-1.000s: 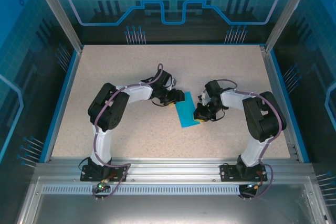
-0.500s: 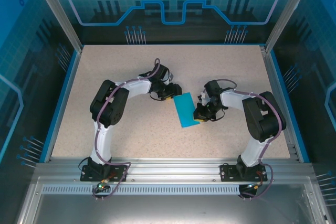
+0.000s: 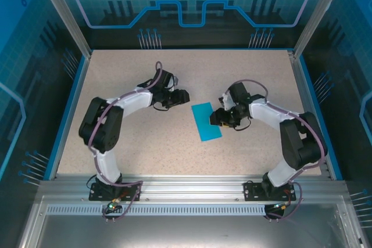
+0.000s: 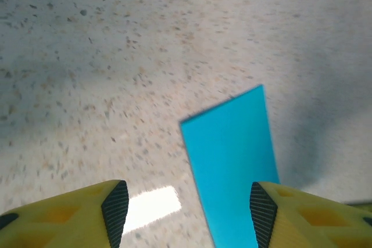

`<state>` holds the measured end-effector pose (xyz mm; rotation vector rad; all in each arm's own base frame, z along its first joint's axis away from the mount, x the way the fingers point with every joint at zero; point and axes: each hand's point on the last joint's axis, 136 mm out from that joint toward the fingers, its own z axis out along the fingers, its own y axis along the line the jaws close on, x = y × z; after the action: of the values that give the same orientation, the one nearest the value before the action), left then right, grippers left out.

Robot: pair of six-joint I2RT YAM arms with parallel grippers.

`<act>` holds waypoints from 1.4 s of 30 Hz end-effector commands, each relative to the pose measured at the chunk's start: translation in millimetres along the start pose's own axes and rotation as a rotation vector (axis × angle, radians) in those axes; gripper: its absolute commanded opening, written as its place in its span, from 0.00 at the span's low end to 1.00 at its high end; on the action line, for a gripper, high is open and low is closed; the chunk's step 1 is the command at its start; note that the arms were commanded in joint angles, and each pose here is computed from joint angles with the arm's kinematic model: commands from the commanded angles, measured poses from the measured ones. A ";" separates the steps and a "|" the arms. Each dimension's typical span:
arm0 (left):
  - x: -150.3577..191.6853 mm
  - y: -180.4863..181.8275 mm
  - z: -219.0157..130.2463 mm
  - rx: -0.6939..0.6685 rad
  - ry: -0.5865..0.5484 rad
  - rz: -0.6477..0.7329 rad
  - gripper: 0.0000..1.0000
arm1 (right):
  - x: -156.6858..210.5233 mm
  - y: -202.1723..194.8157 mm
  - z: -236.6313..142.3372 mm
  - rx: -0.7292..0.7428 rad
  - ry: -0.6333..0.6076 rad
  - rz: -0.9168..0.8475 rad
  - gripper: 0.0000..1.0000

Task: Fold a paper plane with a square sheet of paper (fold left side to right side)
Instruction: Fold the triangle a second time at the center of the table.

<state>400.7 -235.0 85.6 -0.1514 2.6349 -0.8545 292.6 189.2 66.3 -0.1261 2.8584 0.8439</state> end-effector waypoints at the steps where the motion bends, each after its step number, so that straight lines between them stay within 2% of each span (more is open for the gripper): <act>1: 23.0 -20.1 -8.5 0.069 0.022 0.019 0.61 | -6.6 -14.1 -10.3 0.052 -0.004 -0.017 0.59; 5: 50.0 -21.8 -2.7 0.058 0.055 -0.003 0.61 | 3.2 -24.2 3.2 0.068 0.061 0.047 0.65; 8: 58.2 -20.1 -0.2 0.071 0.051 -0.049 0.61 | 15.5 -26.9 16.6 0.070 0.102 0.084 0.68; 15: 86.2 -20.7 9.8 0.054 0.106 -0.051 0.61 | 46.3 -34.2 35.9 0.104 0.190 0.142 0.68; 31: 85.6 -12.9 2.9 0.009 0.087 -0.028 0.61 | 74.1 -8.6 36.0 0.139 0.233 0.104 0.65; 42: 89.6 -15.4 -3.2 0.019 0.101 -0.020 0.61 | 59.1 14.8 31.0 0.023 0.162 0.073 0.65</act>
<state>323.9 -270.4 64.3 -0.1644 2.7184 -0.9290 237.1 210.4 28.1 -0.1039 3.0688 0.7649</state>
